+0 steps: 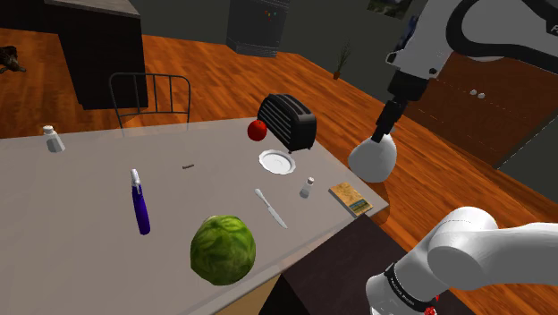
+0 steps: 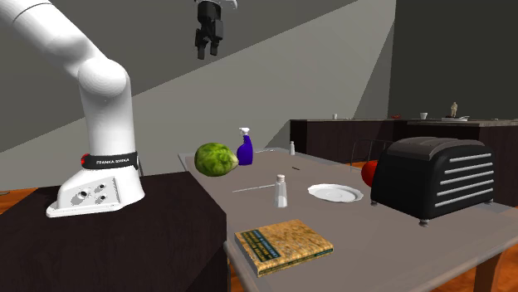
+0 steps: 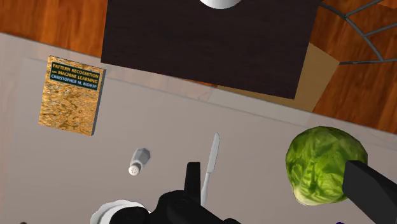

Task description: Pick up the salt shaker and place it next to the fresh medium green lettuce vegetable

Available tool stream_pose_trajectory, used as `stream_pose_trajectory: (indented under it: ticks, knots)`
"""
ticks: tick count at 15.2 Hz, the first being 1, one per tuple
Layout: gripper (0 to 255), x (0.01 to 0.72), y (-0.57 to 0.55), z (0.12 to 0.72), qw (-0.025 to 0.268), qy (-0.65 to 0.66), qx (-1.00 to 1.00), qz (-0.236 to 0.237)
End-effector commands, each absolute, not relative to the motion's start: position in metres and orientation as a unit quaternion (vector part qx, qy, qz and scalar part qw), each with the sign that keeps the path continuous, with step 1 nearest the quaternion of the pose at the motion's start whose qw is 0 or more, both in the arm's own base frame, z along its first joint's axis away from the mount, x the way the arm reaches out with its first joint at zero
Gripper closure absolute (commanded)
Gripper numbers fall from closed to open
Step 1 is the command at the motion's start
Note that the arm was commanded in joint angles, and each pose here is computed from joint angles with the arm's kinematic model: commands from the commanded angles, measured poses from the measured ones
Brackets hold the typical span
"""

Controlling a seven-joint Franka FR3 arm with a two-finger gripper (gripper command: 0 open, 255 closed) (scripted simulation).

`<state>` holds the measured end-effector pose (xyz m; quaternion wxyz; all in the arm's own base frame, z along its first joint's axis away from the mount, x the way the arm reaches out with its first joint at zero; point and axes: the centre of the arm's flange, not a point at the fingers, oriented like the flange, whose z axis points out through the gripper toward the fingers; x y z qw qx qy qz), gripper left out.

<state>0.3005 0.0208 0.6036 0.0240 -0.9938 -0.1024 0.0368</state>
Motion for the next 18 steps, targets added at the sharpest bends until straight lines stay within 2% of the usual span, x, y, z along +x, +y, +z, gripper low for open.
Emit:
stream_pose_trajectory:
  ticks: [1,18]
  knots:
    - [0,0.3,0.021,0.604,0.024,-0.102,-0.994,0.037]
    - [0,0.427,-0.017,0.417,-0.014,-0.053,-0.996,0.076]
